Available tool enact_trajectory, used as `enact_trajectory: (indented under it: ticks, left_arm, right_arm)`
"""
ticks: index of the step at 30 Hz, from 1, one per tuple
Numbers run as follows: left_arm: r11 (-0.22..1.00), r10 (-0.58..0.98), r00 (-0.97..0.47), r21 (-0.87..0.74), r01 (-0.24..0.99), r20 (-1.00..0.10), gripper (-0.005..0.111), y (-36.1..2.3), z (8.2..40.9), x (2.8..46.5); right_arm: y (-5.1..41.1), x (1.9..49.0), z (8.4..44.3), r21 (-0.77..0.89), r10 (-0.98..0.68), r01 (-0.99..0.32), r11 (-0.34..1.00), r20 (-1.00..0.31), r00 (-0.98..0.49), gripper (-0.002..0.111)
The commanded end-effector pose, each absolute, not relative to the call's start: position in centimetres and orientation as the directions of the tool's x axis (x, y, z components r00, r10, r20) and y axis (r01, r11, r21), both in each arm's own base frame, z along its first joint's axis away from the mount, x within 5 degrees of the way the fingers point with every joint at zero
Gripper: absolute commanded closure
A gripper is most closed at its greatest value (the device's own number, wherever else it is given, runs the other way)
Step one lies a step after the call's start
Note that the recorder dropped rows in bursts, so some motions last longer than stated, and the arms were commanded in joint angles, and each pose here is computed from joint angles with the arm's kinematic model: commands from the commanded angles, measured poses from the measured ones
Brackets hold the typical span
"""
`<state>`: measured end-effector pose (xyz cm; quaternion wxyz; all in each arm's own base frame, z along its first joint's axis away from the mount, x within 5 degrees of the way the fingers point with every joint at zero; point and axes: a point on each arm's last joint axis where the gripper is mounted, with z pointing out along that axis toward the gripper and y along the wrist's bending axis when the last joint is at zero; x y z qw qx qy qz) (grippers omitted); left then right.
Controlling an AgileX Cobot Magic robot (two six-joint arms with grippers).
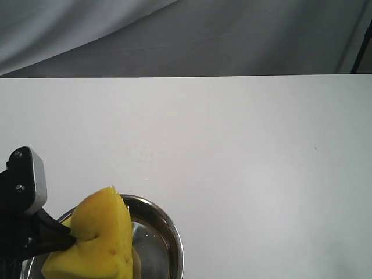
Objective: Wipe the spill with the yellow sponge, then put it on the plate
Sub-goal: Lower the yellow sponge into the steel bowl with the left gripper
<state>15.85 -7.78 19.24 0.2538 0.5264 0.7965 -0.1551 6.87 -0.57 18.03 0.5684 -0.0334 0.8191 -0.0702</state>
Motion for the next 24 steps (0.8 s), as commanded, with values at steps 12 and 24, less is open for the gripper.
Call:
enact_trajectory:
  ticks: [12, 24]
  left_arm:
    - [0.462, 0.687, -0.373, -0.022, 0.887, -0.624, 0.034, -8.32, 19.54, 16.09]
    - [0.501, 0.599, -0.402, -0.067, 0.863, -0.692, 0.034, -8.86, 20.37, 16.24]
  right_arm:
    - [-0.59, 6.9, 17.95, -0.148, -0.128, 0.029, 0.989, -0.928, -0.351, 0.108]
    - [-0.59, 6.9, 17.95, -0.148, -0.128, 0.029, 0.989, -0.928, -0.351, 0.108]
